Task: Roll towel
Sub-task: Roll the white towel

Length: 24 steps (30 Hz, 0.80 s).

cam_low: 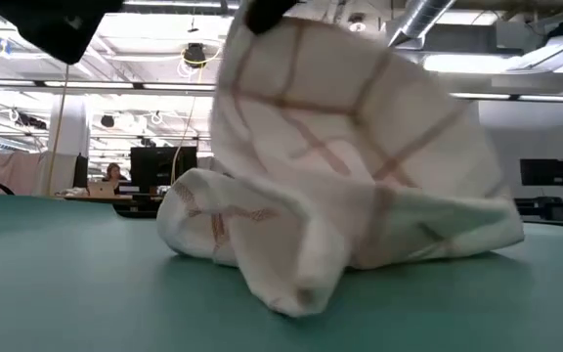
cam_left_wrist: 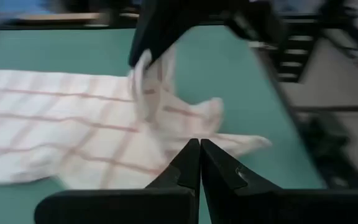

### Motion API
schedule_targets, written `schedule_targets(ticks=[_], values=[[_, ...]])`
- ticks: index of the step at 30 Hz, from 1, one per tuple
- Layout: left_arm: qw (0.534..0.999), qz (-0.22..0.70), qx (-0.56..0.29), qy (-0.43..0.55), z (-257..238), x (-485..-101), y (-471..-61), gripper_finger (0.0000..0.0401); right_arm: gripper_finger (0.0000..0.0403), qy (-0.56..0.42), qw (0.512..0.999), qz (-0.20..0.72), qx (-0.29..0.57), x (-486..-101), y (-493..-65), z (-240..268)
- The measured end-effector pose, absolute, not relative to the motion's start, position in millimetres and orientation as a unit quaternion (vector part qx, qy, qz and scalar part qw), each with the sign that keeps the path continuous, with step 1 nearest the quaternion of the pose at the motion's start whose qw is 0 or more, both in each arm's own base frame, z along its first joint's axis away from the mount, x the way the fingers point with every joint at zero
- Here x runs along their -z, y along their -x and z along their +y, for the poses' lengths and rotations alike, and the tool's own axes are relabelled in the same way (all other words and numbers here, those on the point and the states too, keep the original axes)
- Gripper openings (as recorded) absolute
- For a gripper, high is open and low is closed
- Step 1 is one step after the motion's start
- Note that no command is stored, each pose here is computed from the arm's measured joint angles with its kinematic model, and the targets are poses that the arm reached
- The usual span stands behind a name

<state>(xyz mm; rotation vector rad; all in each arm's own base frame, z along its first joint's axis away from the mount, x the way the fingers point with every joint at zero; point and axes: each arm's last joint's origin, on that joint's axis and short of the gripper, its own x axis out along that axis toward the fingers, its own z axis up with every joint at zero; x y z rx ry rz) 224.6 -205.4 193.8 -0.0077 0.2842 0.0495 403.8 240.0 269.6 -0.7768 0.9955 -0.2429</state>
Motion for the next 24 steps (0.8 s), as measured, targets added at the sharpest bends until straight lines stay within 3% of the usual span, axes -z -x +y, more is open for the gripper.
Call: schedule_targets(ticks=[9,19,24], values=[[0.971,0.087,-0.221,0.019,-197,-166,-238,0.0014,0.0004,0.331,0.829,0.421,0.161,-314,-405,208],[0.984,0.094,-0.139,0.059,-213,-155,-239,0.0094,0.0004,0.346,0.810,0.444,0.166,-314,-402,199],[0.980,0.063,-0.179,0.064,-224,-157,-225,0.0130,0.0004,0.350,0.807,0.445,0.169,-313,-402,198]])
